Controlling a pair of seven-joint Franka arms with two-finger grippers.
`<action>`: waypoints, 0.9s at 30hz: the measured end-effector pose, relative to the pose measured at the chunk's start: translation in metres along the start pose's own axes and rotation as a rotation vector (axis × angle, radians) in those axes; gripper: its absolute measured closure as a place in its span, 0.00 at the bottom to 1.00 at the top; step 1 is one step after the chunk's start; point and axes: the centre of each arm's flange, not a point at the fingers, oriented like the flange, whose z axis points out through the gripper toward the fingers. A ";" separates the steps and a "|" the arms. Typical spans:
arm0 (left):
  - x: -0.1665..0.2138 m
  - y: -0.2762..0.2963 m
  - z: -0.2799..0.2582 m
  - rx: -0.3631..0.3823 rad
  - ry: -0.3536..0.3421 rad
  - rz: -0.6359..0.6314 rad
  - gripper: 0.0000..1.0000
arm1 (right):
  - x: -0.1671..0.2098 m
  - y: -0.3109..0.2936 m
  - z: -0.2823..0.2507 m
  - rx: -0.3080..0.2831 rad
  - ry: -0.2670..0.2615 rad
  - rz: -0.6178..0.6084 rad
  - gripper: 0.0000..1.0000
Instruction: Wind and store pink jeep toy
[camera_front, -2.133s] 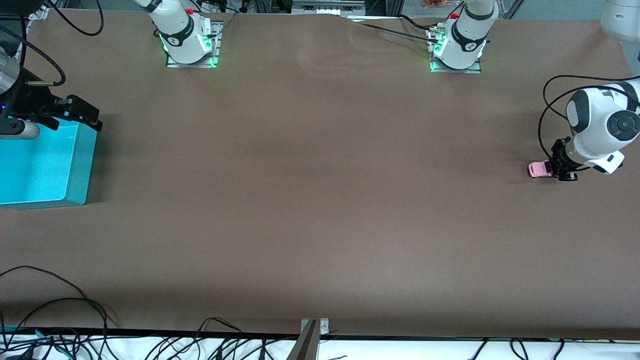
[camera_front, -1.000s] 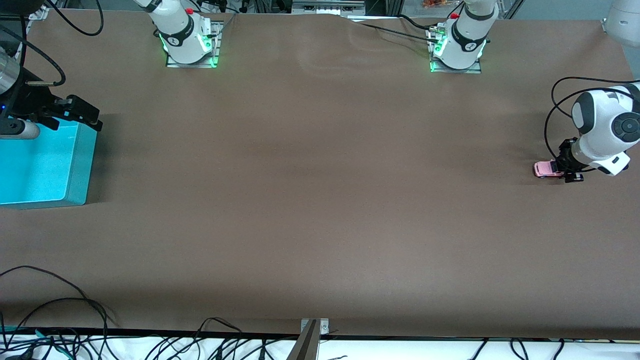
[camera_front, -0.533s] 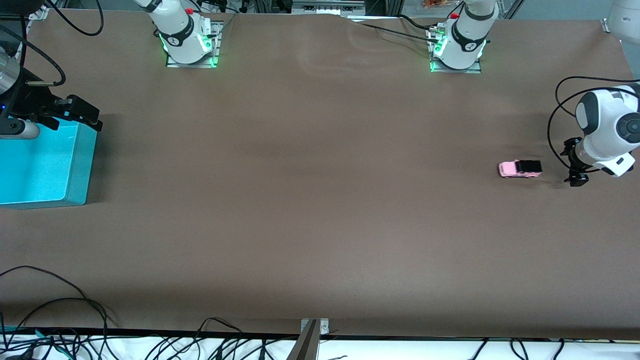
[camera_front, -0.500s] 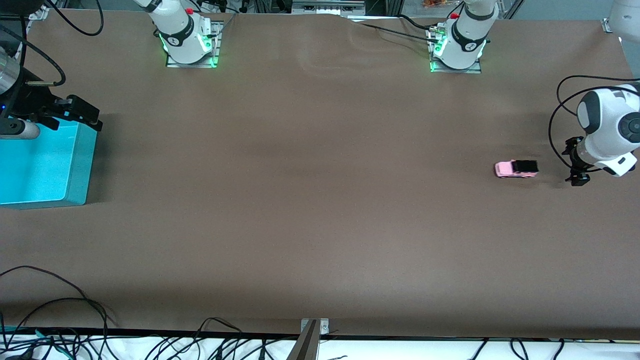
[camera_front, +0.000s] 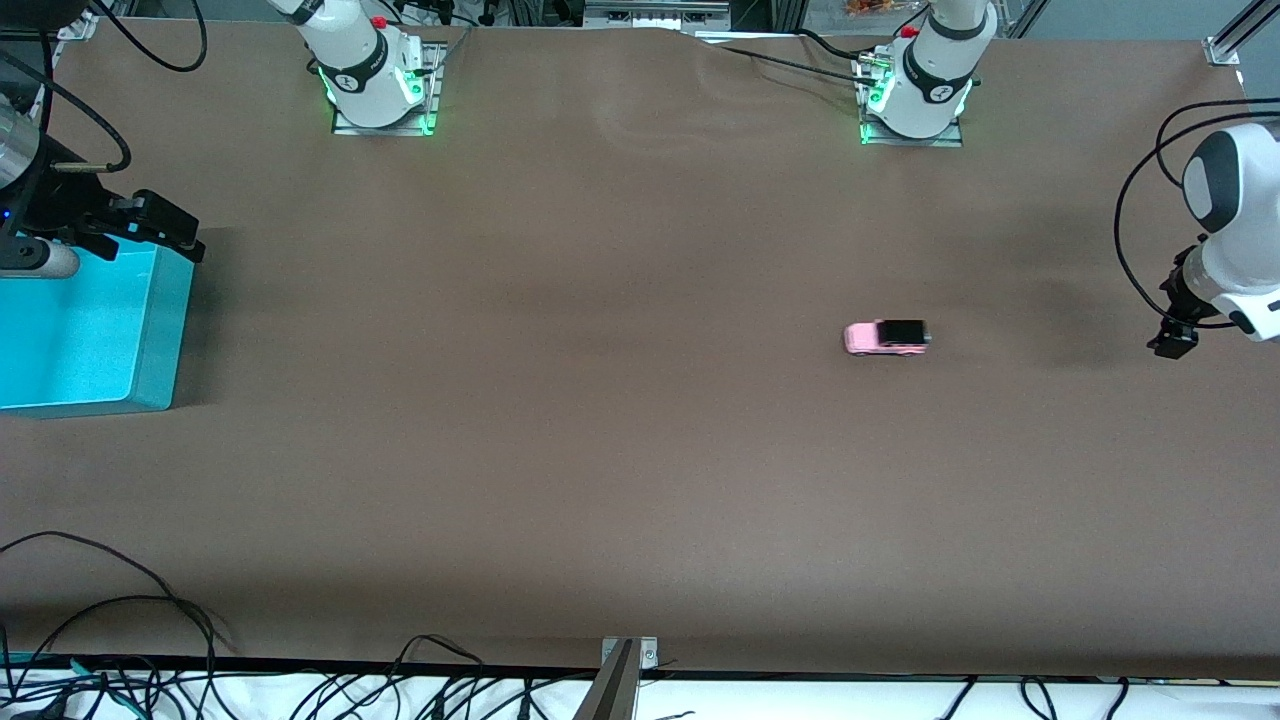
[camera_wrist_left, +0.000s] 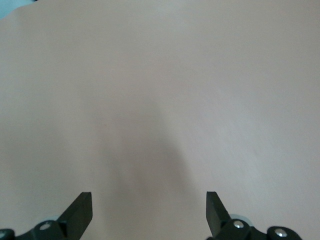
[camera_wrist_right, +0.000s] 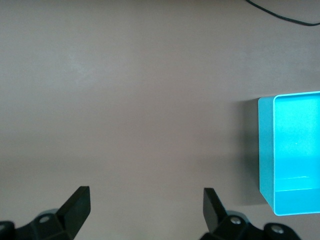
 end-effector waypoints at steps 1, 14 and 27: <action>-0.004 0.003 -0.009 -0.008 -0.006 0.027 0.00 | 0.000 0.000 0.000 0.000 0.000 0.000 0.00; -0.036 0.053 -0.124 -0.114 -0.048 0.296 0.05 | 0.000 0.001 0.000 0.000 -0.001 0.003 0.00; -0.029 0.059 -0.200 -0.171 -0.074 0.518 0.00 | -0.009 0.008 -0.016 -0.001 -0.004 0.022 0.00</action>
